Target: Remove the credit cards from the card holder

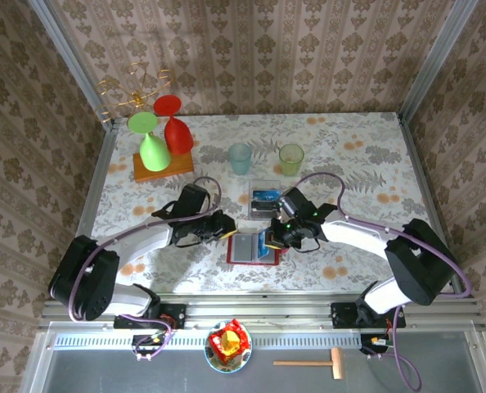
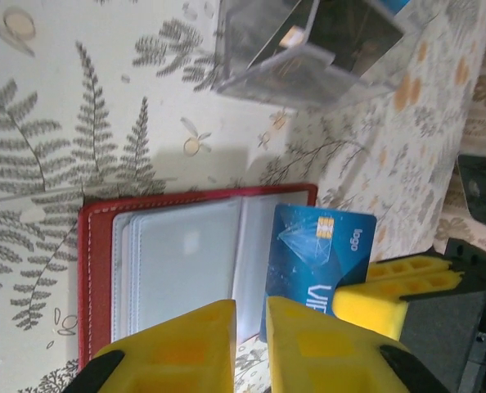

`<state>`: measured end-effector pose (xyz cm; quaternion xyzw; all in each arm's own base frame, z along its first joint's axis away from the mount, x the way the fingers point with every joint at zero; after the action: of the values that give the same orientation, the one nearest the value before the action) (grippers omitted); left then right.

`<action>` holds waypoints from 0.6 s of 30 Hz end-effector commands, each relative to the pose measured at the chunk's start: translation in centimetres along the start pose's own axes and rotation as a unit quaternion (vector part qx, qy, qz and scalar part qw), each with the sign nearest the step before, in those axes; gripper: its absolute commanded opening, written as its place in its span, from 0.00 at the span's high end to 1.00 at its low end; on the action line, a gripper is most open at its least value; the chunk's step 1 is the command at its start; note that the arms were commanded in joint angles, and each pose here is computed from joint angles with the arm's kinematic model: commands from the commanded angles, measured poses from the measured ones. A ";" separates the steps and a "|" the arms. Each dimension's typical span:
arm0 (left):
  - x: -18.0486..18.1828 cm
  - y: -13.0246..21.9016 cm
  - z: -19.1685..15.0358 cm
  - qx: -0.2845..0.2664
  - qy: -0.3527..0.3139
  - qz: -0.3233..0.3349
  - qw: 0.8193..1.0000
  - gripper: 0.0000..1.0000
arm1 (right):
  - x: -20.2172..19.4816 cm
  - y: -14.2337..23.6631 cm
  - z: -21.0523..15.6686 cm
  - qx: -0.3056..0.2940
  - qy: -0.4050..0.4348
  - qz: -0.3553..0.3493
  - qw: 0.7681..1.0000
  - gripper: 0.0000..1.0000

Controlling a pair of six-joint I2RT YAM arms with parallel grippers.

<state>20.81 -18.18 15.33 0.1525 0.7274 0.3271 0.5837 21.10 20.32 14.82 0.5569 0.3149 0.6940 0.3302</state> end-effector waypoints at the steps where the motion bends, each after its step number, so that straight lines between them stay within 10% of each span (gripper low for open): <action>1: -1.6 1.2 0.8 -0.031 -0.018 -0.032 0.999 0.82 | 0.8 2.1 0.6 -0.022 0.025 -0.013 0.999 0.95; 18: 0.2 5.1 3.3 -0.100 0.002 -0.041 0.994 0.80 | 3.1 6.3 5.6 -0.040 0.213 -0.027 0.976 0.99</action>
<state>23.25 -13.98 18.20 0.0586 0.7046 0.3674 0.6043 25.05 19.67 22.25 0.4252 0.3207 0.7861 0.3137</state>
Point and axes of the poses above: each hand's point on the last joint's axis, 136 mm out from that joint toward the fingers, its own y axis back along the fingers, its own x axis along the line the jaws close on, z = x × y, the point moved 10 cm from there along y, back along the fingers, and after that the axes turned 14 degrees about y, right-handed, at the moved point
